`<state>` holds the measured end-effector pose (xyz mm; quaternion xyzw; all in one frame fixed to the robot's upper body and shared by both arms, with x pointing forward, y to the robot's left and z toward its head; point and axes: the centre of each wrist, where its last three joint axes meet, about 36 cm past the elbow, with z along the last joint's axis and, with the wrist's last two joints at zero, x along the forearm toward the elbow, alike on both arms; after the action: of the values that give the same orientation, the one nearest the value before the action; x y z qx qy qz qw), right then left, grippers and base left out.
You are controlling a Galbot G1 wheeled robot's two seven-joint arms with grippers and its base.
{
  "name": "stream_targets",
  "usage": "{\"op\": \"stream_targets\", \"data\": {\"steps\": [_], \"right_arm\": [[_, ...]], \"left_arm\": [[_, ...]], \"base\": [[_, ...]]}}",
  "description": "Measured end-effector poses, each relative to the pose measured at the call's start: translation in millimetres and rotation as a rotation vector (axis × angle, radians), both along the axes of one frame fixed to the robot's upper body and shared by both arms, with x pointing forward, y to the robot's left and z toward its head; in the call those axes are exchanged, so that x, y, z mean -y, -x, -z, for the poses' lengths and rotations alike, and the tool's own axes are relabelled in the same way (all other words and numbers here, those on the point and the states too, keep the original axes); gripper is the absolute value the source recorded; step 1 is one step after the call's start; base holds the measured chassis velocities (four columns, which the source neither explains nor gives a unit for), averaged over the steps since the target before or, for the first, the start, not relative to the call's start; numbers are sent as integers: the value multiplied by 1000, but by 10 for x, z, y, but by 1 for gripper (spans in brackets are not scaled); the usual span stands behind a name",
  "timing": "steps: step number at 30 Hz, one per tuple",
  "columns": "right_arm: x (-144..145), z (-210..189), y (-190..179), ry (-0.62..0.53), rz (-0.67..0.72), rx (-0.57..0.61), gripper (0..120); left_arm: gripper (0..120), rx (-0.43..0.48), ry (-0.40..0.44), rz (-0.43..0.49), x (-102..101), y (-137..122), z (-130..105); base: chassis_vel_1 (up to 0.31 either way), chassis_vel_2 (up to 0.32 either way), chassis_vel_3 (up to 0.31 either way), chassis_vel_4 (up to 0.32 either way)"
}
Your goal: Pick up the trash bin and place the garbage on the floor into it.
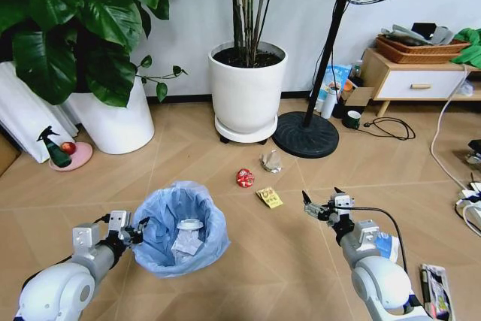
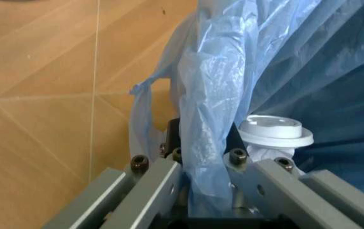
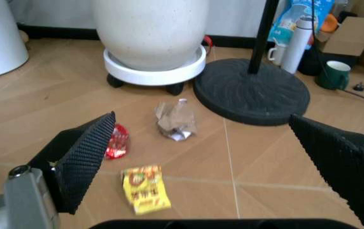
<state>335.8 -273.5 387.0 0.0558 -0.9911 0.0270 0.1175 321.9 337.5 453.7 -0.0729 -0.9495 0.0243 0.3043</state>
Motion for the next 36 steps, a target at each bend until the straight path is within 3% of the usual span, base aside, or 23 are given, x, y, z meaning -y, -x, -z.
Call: {"op": "stream_targets", "data": {"steps": [26, 30, 35, 36], "right_arm": [[32, 212, 12, 18, -20, -53, 100], [165, 400, 28, -1, -89, -111, 100], [700, 536, -57, 14, -236, -165, 100], [700, 536, -57, 14, -236, -165, 100]], "left_arm": [[0, 3, 5, -3, -6, -11, 9], [0, 5, 5, -5, -16, -13, 3], [0, 8, 2, -8, -48, -11, -16], [0, 8, 2, -8, -48, -11, -16]], "base": [[-160, 154, 165, -161], [0, 0, 0, 0], [0, 0, 0, 0], [0, 0, 0, 0]]}}
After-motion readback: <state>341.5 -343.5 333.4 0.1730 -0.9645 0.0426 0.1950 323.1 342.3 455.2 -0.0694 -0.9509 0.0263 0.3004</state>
